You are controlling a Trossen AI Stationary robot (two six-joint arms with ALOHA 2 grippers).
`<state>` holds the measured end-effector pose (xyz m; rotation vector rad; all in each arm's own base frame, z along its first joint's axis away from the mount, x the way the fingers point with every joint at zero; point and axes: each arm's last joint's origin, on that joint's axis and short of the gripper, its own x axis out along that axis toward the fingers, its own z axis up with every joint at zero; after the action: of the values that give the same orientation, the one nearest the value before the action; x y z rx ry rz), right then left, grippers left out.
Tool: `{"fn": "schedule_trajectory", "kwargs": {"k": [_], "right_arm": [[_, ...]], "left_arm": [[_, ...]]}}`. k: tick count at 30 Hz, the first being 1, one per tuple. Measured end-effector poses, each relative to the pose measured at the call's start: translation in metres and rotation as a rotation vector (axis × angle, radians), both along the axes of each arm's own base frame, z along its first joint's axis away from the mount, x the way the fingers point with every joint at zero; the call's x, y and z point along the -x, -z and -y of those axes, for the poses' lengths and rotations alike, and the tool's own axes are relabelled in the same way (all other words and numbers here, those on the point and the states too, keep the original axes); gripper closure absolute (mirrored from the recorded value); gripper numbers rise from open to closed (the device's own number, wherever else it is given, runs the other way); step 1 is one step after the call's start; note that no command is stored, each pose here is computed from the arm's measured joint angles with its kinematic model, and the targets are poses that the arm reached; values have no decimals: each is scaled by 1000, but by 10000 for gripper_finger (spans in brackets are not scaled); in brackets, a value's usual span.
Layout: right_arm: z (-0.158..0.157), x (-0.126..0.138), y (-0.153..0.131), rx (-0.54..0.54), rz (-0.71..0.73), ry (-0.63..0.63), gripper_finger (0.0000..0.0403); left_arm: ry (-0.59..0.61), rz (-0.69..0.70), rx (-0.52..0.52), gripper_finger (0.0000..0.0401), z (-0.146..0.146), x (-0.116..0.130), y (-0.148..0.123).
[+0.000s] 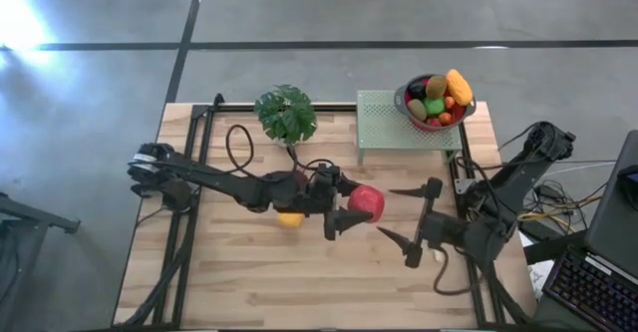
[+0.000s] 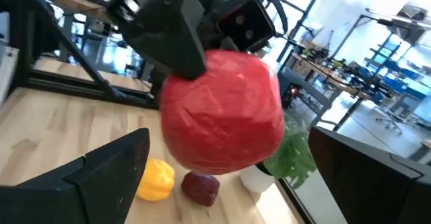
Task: Pick & Place Fruit
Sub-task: Put the red apple into the red strainer bowl on the shelf
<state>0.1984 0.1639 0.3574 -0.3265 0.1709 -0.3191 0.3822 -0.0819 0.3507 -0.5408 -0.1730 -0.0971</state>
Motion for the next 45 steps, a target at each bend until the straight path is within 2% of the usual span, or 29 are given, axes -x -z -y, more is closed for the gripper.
{"fn": "schedule_trajectory", "kwargs": {"k": [4,15,21,33,45], "right_arm": [[6,-7,2,7,-18,-12,3],[2,-32,15,163,-91,-20,3],[-3,-41,18,247,-89,36,3],[0,-41,12,202,-51,53,7],[8,-46,12,199,-56,86,84]], "left_arm": [[0,-2,-1,26,0,0,0],[3,-11,-1,26,0,0,1],[-1,-12,-1,26,0,0,2],[-10,-26,-12,25,-1,-1,4],[-18,-26,-10,25,-1,-1,4]]}}
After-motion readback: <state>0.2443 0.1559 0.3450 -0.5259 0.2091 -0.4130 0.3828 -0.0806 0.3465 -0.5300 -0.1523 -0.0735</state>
